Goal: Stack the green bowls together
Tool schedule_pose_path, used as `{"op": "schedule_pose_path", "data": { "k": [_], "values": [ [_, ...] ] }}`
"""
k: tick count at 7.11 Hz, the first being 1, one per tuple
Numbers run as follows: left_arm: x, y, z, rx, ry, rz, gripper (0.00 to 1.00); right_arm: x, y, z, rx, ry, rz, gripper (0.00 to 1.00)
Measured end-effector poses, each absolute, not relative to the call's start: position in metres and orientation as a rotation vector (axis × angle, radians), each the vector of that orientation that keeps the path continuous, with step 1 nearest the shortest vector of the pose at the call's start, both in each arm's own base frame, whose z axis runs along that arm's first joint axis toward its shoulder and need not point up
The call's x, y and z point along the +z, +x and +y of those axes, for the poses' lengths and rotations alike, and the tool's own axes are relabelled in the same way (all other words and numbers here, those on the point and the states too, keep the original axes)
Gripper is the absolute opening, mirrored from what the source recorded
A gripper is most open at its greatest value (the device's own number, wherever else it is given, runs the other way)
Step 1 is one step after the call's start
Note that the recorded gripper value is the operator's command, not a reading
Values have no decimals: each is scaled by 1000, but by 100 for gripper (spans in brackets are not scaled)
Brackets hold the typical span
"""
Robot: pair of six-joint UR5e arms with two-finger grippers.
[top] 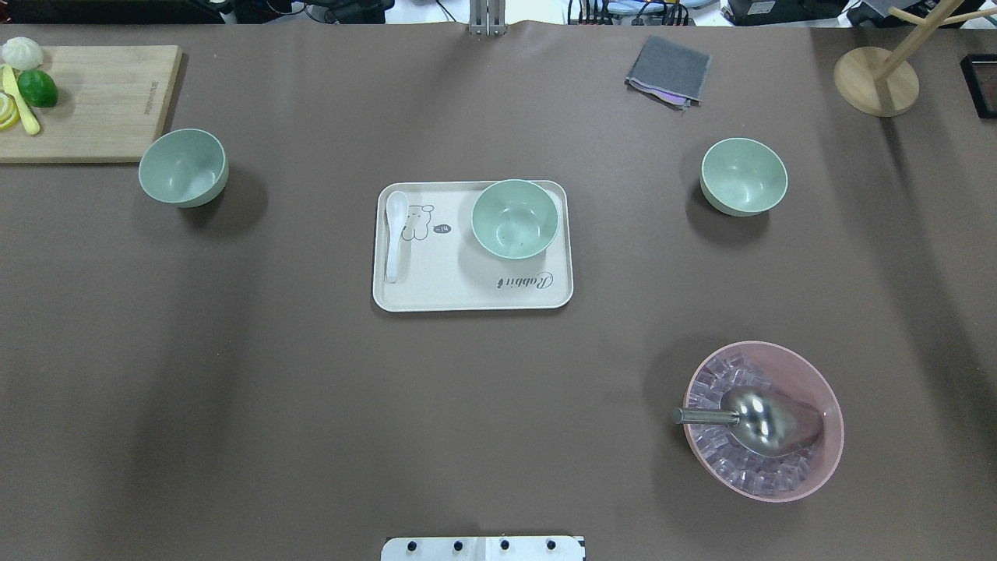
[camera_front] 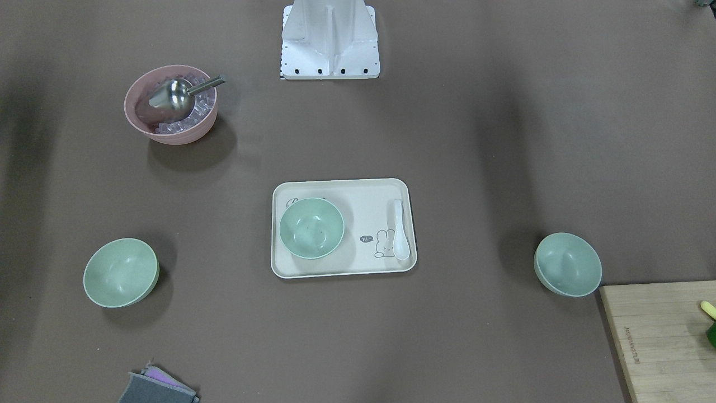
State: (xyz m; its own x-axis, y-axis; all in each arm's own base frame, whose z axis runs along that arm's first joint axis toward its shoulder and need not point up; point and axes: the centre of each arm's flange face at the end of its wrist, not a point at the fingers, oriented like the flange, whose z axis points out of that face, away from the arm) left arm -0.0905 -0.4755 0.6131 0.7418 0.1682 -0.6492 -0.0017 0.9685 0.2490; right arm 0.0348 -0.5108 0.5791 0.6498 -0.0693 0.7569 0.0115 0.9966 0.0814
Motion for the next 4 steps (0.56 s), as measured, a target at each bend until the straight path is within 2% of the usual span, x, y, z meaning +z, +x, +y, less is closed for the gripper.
{"op": "schedule_pose_path", "data": {
  "k": [4],
  "values": [
    [599,-67,-507,40,229,744,98,573,15,-518,-92,75,-829,100]
  ]
}}
